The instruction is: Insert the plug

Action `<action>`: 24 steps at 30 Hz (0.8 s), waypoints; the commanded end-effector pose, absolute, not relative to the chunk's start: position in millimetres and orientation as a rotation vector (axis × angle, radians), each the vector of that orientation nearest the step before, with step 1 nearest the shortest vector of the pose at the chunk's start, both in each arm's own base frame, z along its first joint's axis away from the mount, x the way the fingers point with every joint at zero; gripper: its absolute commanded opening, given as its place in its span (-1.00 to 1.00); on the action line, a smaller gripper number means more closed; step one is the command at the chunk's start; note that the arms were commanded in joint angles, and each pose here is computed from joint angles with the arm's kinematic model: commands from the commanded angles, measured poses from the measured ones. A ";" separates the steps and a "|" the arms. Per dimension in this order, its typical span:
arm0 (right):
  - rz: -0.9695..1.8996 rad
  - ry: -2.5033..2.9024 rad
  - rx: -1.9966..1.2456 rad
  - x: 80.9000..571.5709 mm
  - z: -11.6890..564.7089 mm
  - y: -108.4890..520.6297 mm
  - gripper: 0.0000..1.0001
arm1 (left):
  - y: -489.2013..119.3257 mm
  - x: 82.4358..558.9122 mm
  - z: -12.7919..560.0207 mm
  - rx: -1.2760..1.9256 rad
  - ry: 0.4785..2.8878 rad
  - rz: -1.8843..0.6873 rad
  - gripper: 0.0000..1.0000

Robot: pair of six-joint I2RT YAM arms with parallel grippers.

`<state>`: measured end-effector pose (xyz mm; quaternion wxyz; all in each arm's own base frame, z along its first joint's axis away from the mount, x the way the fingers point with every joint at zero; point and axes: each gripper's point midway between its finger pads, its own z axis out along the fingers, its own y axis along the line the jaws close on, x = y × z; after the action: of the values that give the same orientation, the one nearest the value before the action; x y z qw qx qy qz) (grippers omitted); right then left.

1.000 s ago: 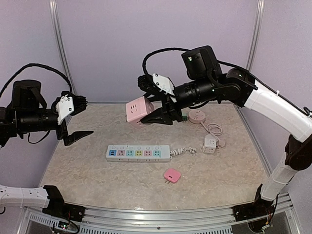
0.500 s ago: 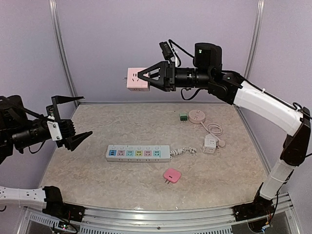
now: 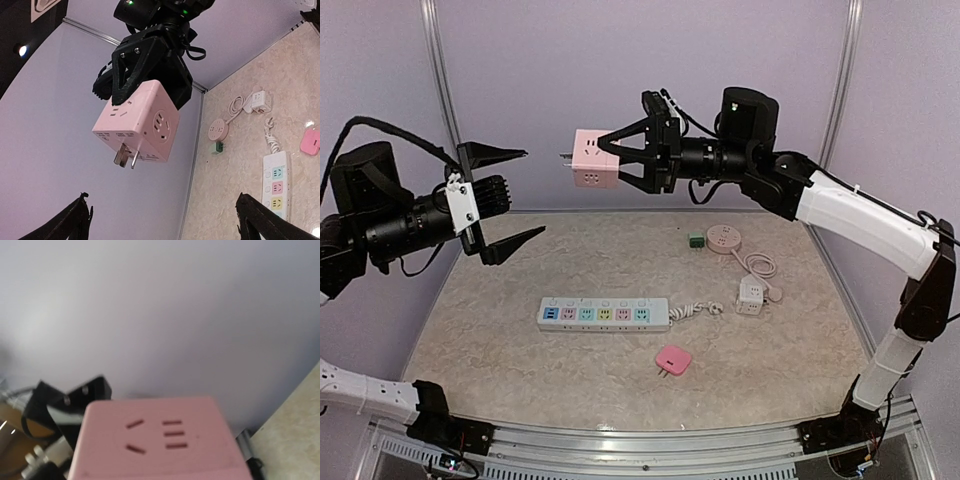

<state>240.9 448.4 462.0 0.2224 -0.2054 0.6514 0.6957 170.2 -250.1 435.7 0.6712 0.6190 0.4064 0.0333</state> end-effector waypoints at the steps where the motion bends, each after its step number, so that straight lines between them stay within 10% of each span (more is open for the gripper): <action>1: 2.012 1.713 -0.699 204.1 482.2 450.2 -1.00 | -267.2 171.8 460.7 1.333 0.961 -0.065 0.97; 12: 1.984 1.699 -0.851 170.7 484.2 456.6 -1.00 | -302.0 177.1 456.4 1.372 0.978 -0.144 0.83; 24: 2.002 1.692 -0.890 163.9 481.6 459.5 -1.00 | -315.7 165.3 450.3 1.434 0.956 -0.159 -0.67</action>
<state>173.7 465.5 461.2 0.1971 -0.3298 0.6060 0.6966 172.5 -309.3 448.0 0.6445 0.6139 0.4486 -0.0805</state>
